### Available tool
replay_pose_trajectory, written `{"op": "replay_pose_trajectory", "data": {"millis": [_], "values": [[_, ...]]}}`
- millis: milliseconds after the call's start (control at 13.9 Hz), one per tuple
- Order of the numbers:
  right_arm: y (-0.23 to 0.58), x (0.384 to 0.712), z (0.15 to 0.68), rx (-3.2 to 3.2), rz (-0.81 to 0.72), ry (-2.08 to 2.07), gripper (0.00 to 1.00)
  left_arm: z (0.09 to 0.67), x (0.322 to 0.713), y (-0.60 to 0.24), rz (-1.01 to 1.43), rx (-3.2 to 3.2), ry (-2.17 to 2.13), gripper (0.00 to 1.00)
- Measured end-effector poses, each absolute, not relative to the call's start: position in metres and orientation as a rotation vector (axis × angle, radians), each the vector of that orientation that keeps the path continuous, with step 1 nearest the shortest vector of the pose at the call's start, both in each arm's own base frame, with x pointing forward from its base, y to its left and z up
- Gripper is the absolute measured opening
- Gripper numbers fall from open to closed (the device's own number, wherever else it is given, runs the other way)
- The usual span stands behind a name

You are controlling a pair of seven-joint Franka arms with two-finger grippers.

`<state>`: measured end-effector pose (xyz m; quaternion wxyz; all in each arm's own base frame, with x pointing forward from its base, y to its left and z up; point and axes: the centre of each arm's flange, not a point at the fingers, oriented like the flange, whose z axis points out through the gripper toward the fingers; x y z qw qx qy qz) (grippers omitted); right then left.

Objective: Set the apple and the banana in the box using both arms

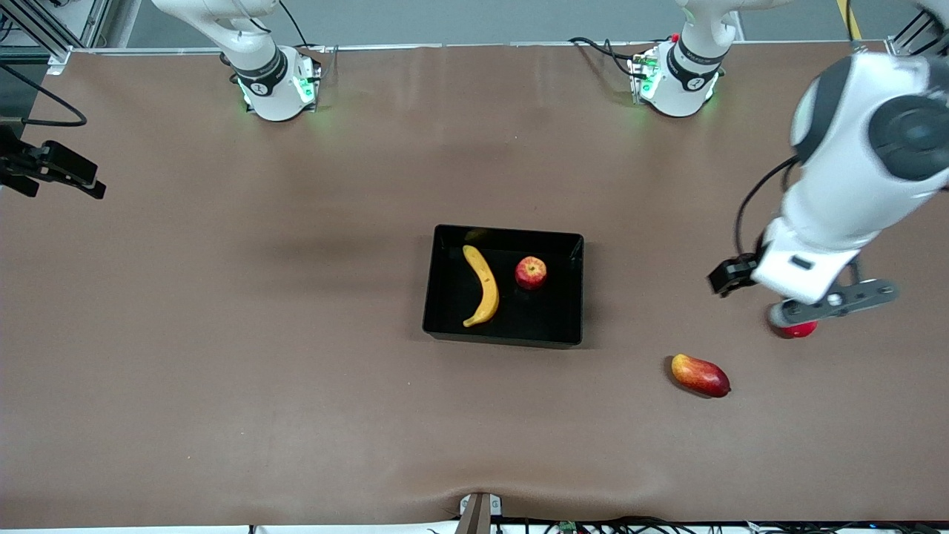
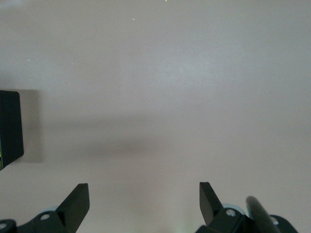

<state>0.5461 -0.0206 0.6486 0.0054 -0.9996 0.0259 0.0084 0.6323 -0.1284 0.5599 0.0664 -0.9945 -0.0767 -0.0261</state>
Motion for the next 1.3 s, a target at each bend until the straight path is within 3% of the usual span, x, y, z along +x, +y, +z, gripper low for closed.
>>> {"op": "replay_pose_trajectory", "data": {"millis": [504,864,1297], "values": [[-0.02,0.546,0.648,-3.13,0.028,0.08,1.0,0.616,0.576,-0.052,0.008,-3.069,-0.082,1.0],[-0.02,0.546,0.648,-3.13,0.03,0.08,1.0,0.631,0.53,-0.05,0.006,-3.085,-0.083,1.0],[-0.017,0.546,0.648,-3.13,0.029,0.072,1.0,0.625,0.524,-0.051,0.027,-3.084,-0.078,1.0]]}}
